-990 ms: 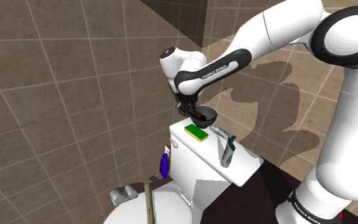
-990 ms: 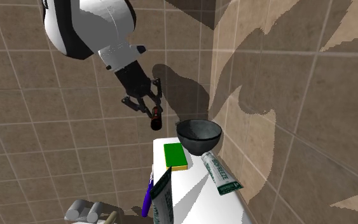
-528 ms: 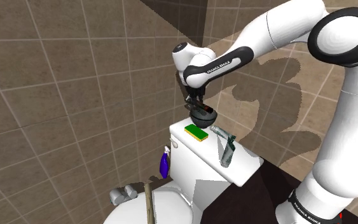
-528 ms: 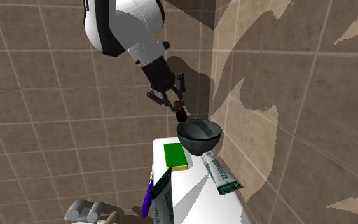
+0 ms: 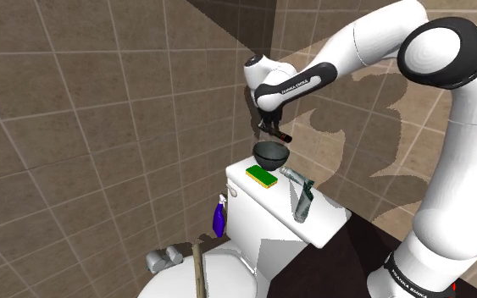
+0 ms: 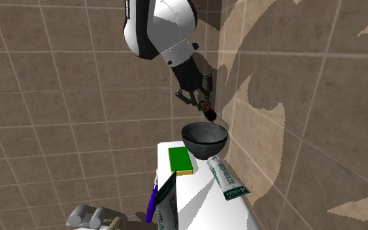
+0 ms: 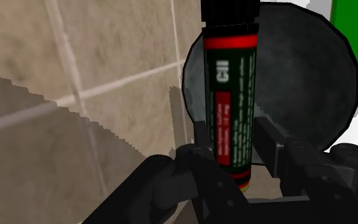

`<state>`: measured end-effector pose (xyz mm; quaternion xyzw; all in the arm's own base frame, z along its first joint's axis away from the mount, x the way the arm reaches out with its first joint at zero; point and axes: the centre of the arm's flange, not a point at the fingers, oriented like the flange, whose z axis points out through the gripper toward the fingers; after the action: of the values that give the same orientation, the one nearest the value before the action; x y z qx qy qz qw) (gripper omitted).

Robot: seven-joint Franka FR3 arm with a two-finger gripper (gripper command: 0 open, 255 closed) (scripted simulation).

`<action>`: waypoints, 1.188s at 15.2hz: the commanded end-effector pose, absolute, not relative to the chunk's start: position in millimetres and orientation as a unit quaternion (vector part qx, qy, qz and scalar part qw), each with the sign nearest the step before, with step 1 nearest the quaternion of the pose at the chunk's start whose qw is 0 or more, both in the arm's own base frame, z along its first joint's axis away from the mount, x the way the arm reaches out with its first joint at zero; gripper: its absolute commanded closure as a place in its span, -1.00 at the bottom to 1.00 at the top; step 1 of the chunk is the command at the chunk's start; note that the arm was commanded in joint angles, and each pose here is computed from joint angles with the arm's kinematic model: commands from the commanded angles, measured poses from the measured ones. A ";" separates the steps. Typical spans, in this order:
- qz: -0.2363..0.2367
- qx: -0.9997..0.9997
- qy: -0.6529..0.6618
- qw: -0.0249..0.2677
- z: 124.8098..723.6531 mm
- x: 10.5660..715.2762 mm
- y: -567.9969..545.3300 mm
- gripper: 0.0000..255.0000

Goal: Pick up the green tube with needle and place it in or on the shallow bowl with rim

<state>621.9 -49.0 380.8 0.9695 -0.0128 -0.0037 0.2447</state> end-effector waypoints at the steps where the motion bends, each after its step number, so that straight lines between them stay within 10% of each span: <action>1: -0.004 0.970 -0.012 0.245 371.4 622.3 -51.1 1.00; 18: -0.004 0.970 -0.012 0.245 303.1 622.3 -51.1 1.00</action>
<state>622.3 -51.0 303.3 0.9695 -0.0123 -0.0038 0.2447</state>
